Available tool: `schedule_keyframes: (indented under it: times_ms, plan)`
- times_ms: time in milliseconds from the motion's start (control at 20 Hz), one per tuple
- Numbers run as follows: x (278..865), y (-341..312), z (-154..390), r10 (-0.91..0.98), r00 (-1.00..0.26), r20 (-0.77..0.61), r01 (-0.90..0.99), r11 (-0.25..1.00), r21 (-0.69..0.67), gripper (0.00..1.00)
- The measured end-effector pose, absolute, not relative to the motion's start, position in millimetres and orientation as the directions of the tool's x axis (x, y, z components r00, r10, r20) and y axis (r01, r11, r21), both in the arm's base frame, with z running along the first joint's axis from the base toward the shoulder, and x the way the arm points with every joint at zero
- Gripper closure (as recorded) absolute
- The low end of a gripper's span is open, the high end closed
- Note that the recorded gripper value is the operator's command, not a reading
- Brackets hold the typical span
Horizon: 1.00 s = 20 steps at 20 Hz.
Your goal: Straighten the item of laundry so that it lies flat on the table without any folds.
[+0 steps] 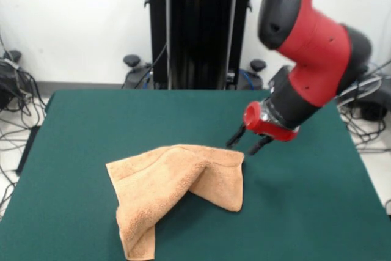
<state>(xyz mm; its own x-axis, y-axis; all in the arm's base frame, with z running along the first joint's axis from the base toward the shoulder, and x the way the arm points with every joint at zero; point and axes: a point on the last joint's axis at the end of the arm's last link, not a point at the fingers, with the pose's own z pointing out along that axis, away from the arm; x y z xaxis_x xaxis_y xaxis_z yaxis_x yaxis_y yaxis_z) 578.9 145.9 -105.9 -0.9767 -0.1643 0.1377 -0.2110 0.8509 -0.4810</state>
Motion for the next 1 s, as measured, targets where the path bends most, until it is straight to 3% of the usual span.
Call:
schedule_keyframes:
  times_ms: [400, 1000]
  plan:
    - [594, 160, -79, -0.163, -0.981, 0.106, -0.194, 0.862, -0.468, 0.00]
    - [572, 147, -111, -0.157, -0.974, 0.165, -0.219, 0.850, -0.480, 0.00]
